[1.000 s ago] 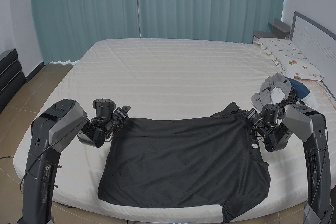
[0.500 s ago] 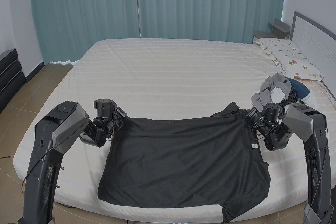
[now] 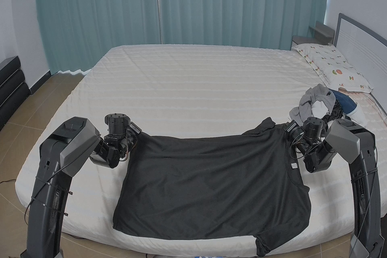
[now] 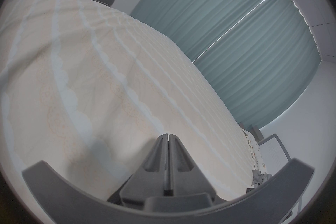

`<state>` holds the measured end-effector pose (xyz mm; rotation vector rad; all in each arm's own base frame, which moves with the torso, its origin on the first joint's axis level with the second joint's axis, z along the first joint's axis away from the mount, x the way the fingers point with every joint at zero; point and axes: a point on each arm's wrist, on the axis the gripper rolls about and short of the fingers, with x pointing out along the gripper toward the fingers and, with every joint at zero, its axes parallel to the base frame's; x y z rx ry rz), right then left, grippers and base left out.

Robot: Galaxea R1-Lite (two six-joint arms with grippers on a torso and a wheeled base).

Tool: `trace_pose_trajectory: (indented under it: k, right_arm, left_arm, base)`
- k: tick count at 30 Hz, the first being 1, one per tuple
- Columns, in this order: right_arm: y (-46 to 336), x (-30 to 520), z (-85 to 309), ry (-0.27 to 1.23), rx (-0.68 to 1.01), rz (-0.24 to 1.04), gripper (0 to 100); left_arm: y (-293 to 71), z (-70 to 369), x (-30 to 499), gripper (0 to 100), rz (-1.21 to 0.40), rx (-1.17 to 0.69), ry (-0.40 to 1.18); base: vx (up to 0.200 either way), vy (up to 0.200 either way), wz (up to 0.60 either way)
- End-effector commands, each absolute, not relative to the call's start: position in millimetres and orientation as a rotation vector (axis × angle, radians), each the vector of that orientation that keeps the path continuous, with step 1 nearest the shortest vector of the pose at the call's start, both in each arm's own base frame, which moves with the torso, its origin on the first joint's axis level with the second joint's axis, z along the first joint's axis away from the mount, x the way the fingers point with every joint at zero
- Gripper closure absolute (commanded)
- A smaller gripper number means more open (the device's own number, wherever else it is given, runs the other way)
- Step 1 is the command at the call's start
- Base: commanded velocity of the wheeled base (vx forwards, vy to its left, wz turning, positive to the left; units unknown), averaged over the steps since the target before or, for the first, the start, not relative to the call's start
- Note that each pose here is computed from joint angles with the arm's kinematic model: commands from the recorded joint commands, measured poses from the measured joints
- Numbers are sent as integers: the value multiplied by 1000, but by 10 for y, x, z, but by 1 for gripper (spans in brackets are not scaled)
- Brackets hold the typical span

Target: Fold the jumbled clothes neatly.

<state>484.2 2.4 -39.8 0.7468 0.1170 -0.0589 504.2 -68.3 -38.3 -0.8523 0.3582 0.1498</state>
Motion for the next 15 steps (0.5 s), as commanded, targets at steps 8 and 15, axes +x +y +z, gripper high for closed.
trace_pose_trajectory:
  k: [8,15]
  right_arm:
    - [70,4827,-468,138,745,-56,100]
    - [78,4825,-479,143,745,-56,100]
  left_arm:
    - [-742,-413,4996,0,99,-857,400]
    - [-779,-427,4973,0,63,-860,435]
  base:
    - [0,0,0]
    - [0,0,0]
